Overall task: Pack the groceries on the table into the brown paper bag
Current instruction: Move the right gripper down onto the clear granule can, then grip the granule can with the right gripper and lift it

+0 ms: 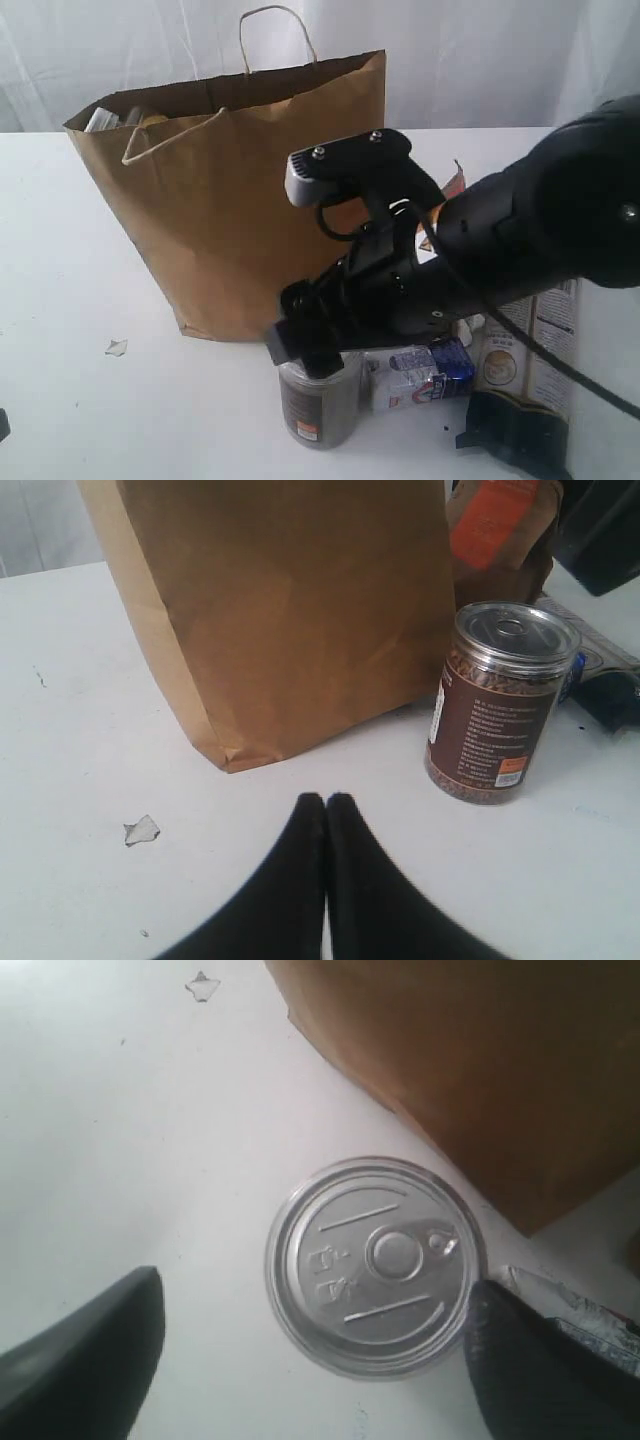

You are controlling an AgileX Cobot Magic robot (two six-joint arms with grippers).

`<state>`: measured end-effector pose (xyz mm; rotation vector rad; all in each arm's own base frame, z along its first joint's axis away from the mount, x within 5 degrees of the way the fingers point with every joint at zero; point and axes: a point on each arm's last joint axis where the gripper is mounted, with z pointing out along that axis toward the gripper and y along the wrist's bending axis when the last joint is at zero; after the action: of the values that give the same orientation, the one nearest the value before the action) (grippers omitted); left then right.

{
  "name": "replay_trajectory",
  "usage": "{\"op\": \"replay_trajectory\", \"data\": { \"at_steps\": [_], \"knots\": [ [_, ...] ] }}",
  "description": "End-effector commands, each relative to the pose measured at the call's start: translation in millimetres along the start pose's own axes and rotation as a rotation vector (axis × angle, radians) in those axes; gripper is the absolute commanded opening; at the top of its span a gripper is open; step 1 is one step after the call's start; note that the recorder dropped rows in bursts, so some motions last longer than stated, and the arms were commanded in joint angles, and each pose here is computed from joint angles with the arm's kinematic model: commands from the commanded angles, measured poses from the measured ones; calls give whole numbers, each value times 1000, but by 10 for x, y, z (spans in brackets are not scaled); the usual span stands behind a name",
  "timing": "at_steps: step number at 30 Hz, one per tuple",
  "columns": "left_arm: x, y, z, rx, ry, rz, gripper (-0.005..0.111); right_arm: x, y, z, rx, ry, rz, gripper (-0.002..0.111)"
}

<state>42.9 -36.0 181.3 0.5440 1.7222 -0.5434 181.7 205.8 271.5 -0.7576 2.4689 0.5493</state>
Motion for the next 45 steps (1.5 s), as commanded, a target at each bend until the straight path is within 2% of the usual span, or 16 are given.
{"op": "replay_trajectory", "data": {
  "at_steps": [1,8,17,26,45],
  "knots": [
    [12,-2,-1,3,1,-8,0,1,-18,149,16,35,9,76],
    [12,-2,-1,3,1,-8,0,12,-89,198,89,56,-53,78],
    [12,-2,-1,3,1,-8,0,-20,-81,199,82,21,-59,97],
    [12,-2,-1,3,1,-8,0,-21,-81,249,82,24,-60,98],
    [12,-2,-1,3,1,-8,0,65,-108,684,96,119,-82,98]
  ]
}}
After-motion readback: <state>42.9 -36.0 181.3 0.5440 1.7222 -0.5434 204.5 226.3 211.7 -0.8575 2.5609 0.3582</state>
